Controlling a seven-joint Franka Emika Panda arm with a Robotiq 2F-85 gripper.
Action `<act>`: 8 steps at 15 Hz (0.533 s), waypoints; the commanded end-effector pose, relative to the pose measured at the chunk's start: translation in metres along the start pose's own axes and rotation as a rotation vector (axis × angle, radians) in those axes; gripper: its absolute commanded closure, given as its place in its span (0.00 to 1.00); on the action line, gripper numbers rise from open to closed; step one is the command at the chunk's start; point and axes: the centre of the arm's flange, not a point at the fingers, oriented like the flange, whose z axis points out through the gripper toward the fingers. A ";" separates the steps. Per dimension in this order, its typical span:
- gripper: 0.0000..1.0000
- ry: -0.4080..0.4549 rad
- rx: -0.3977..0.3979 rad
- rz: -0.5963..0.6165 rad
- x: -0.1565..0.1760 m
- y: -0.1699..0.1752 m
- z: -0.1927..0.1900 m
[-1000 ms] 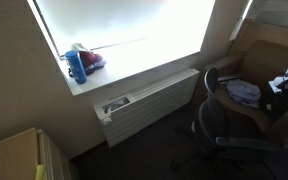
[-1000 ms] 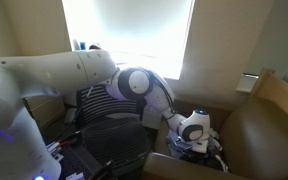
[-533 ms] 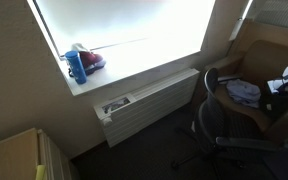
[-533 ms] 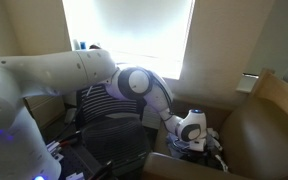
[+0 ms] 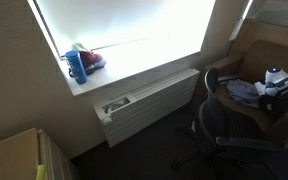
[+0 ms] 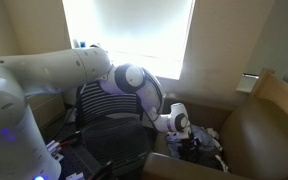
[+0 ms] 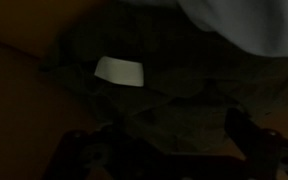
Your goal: Put the black cloth on the backrest of the black chair
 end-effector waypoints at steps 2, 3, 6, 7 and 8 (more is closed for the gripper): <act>0.00 0.005 0.003 -0.010 -0.006 0.000 -0.003; 0.00 0.023 0.039 0.040 0.003 0.006 -0.007; 0.00 -0.052 0.074 0.089 0.018 0.001 -0.002; 0.00 -0.092 0.091 0.101 0.018 -0.003 0.008; 0.00 -0.165 0.127 0.043 0.018 -0.005 0.015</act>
